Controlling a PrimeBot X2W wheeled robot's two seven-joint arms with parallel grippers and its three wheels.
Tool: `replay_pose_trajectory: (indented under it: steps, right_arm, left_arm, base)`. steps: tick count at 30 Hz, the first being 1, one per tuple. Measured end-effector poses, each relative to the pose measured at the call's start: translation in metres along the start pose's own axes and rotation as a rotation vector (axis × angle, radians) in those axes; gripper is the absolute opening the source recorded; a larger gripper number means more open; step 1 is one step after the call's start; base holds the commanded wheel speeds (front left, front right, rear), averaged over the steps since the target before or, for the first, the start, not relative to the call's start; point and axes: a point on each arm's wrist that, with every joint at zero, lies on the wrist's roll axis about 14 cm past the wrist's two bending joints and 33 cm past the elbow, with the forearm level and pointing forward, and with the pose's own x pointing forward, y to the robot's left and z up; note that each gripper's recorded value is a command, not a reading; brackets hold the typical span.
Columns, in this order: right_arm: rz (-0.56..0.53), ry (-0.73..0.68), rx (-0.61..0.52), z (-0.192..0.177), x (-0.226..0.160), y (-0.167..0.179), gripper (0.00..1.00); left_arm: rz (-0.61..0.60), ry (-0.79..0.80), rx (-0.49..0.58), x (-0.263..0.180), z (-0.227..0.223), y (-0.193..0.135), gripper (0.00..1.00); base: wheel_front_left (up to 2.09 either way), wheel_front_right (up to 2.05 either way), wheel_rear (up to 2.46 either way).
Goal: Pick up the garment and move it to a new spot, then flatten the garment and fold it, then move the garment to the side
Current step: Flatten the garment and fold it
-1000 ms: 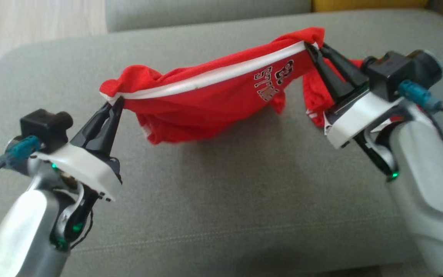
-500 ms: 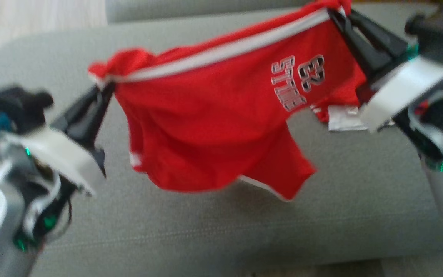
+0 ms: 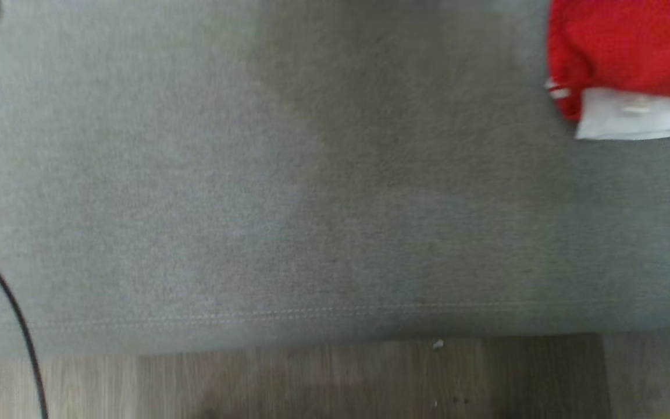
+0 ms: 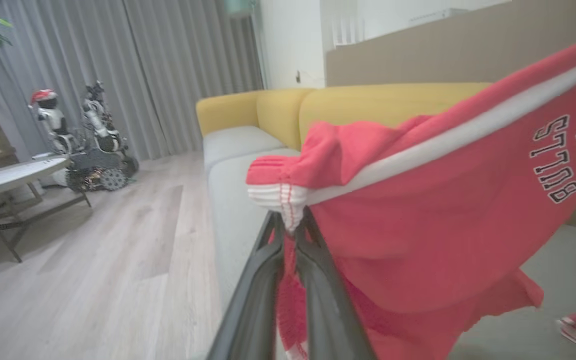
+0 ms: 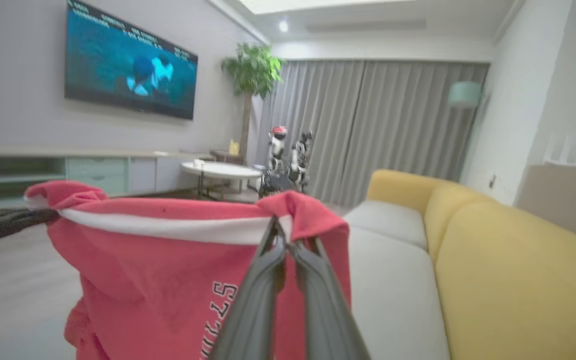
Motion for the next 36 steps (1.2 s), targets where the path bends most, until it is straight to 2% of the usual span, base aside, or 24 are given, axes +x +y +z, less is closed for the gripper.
replay_pose_trajectory:
  steps: [3, 4, 8, 12, 16, 21, 27, 32, 36]
  right_arm:
    - [-0.025, -0.089, 0.061, -0.006, 0.029, -0.002, 0.00]
    - [-0.019, -0.052, 0.156, -0.037, 0.042, 0.012, 0.00]
    - [0.020, 0.110, 0.276, -0.115, 0.047, 0.048, 0.00]
    - [0.046, 0.325, 0.373, -0.193, 0.022, 0.083, 0.00]
    - [0.100, 0.540, 0.393, -0.247, -0.019, 0.117, 0.00]
    - [0.136, 0.718, 0.427, -0.270, -0.056, 0.133, 0.00]
    - [0.148, 0.875, 0.398, -0.279, -0.095, 0.123, 0.00]
    - [0.168, 0.959, 0.358, -0.278, -0.121, 0.118, 0.00]
    - [0.184, 1.014, 0.298, -0.278, -0.139, 0.109, 0.00]
  left_arm:
    - [0.035, -0.059, 0.044, 0.023, -0.007, 0.017, 0.00]
    - [0.045, -0.034, 0.028, 0.026, -0.031, 0.024, 0.00]
    - [0.052, 0.127, 0.003, 0.015, -0.108, 0.030, 0.00]
    - [0.039, 0.286, -0.045, -0.020, -0.177, 0.017, 0.00]
    - [0.035, 0.435, -0.082, -0.064, -0.229, 0.007, 0.00]
    - [0.013, 0.558, -0.087, -0.112, -0.260, -0.008, 0.00]
    - [-0.030, 0.607, -0.065, -0.144, -0.266, -0.022, 0.00]
    - [-0.095, 0.628, 0.082, -0.163, -0.263, -0.025, 0.00]
    - [-0.101, 0.622, 0.095, -0.171, -0.259, -0.029, 0.00]
  base:
    - [0.00, 0.00, 0.00]
    - [0.00, 0.00, 0.00]
    - [0.00, 0.00, 0.00]
    - [0.00, 0.00, 0.00]
    - [0.00, 0.00, 0.00]
    - [0.00, 0.00, 0.00]
    - [0.00, 0.00, 0.00]
    - [0.00, 0.00, 0.00]
    - [0.00, 0.00, 0.00]
